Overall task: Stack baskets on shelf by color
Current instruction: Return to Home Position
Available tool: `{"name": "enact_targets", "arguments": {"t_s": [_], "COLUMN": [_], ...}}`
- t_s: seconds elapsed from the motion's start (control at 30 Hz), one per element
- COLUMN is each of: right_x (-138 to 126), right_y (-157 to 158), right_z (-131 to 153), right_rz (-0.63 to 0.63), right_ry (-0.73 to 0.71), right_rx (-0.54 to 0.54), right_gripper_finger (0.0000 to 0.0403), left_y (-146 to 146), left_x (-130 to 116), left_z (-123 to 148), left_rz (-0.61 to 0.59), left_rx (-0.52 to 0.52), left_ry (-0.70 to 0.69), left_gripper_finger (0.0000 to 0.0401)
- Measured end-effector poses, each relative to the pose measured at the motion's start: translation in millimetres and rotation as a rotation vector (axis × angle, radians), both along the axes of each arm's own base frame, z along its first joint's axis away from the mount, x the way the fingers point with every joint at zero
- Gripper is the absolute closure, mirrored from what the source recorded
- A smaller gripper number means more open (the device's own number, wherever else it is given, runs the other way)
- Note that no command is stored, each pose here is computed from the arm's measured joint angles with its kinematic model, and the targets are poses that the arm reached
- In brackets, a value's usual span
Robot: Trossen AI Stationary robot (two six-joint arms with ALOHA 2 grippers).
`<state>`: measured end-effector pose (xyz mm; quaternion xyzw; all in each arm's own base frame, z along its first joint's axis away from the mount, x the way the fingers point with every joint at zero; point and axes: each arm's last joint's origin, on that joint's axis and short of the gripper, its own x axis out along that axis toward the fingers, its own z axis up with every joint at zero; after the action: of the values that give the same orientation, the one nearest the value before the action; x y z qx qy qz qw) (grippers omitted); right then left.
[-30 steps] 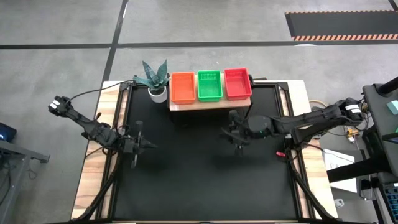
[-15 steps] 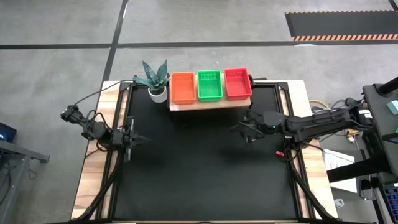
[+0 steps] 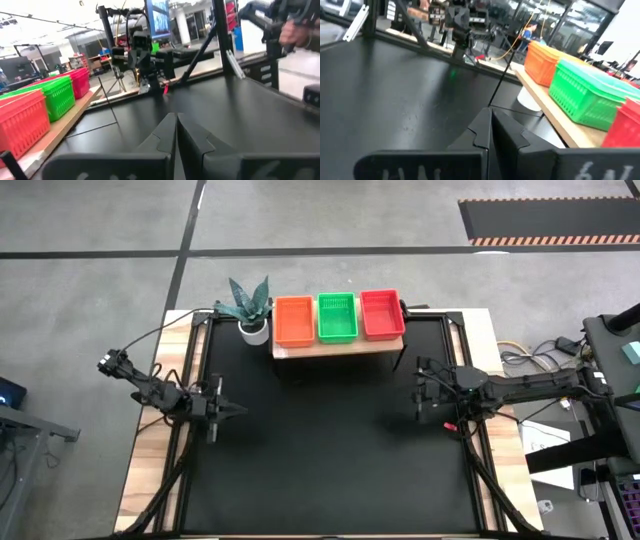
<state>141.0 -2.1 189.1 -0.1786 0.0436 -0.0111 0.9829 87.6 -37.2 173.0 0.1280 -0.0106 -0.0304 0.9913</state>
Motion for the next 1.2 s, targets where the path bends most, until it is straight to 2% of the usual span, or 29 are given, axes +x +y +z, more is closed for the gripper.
{"name": "enact_targets", "arguments": {"t_s": [0.13,0.27,0.4,0.63,0.77,0.9,1.2], "right_x": [-15.2,-28.5,-35.5,-44.5,-51.8,-51.8,-49.2], "right_y": [0.1,0.0,0.2,0.6,2.5,3.7,3.8], "right_z": [-1.7,-2.2,0.7,9.3,15.2,16.2,12.4], "right_rz": [0.0,-0.008,-0.006,-0.008,0.046,0.09,0.1], "right_ry": [-0.099,-0.232,-0.297,-0.399,-0.483,-0.496,-0.45], "right_rx": [-0.002,-0.021,-0.038,-0.134,-0.153,-0.135,-0.079], "right_gripper_finger": [0.0394,0.0394,0.0394,0.0394,0.0394,0.0394,0.0394], "left_y": [-1.6,-2.0,-2.7,-4.1,-4.8,-5.3,-6.3], "left_x": [2.6,3.4,4.4,6.8,8.0,8.8,10.4], "left_z": [-2.2,-3.0,-5.1,-9.3,-9.8,-10.9,-13.6], "left_rz": [0.0,0.001,0.001,0.001,0.001,0.001,0.002], "left_rx": [-0.042,-0.039,-0.03,-0.023,-0.008,-0.001,0.015], "left_ry": [0.01,0.018,0.033,0.057,0.065,0.074,0.1], "left_gripper_finger": [0.0401,0.0401,0.0401,0.0401,0.0401,0.0401,0.0401]}}
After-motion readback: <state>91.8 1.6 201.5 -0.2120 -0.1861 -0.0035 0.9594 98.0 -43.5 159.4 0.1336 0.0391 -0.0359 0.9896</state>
